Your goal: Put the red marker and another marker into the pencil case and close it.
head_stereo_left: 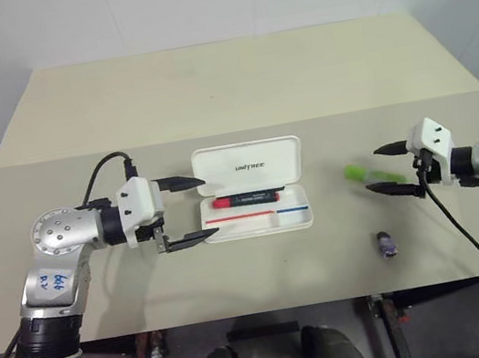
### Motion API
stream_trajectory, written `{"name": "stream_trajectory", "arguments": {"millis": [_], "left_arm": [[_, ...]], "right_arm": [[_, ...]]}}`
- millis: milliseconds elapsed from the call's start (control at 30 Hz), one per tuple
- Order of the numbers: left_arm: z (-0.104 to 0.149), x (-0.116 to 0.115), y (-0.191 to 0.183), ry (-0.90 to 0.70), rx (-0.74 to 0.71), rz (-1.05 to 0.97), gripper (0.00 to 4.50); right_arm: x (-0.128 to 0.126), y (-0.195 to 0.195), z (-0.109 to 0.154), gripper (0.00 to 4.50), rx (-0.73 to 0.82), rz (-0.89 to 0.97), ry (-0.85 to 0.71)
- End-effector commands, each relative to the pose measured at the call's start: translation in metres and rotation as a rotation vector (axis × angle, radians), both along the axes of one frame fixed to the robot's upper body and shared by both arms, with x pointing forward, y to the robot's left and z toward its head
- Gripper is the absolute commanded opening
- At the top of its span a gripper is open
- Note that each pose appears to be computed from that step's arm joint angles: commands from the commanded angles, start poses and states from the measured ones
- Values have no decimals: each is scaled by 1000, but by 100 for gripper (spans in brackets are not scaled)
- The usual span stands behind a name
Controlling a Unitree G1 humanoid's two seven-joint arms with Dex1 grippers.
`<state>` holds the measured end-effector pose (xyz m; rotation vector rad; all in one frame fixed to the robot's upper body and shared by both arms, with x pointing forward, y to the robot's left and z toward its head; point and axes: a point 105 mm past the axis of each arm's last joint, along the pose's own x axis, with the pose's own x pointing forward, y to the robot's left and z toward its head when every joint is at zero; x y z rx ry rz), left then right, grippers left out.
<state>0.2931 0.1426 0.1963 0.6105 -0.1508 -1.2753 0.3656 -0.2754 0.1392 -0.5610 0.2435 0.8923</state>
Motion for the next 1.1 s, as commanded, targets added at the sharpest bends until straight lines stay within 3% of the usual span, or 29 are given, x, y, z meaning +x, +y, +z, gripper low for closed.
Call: {"name": "stream_trajectory", "arguments": {"millis": [33,133,233,500,733,967,1100], "left_arm": [[20,-8,4,-45,-41,2,446],[25,-11,5,-41,-63,6,446],[27,-13,11,-40,-63,19,450],[26,-15,13,-35,-60,32,450],[20,-12,9,-23,-45,15,450],[13,-10,20,5,-37,33,450],[8,-8,33,45,-63,77,450]], "right_arm": [[3,-2,-6,450,-33,-6,57],[2,-5,-15,450,-54,-18,117],[-2,-3,-27,386,-89,6,192],[-3,17,-27,117,-61,111,181],[4,25,-17,109,-47,120,94],[7,34,35,109,8,189,-75],[-10,54,54,109,5,319,-96]]}}
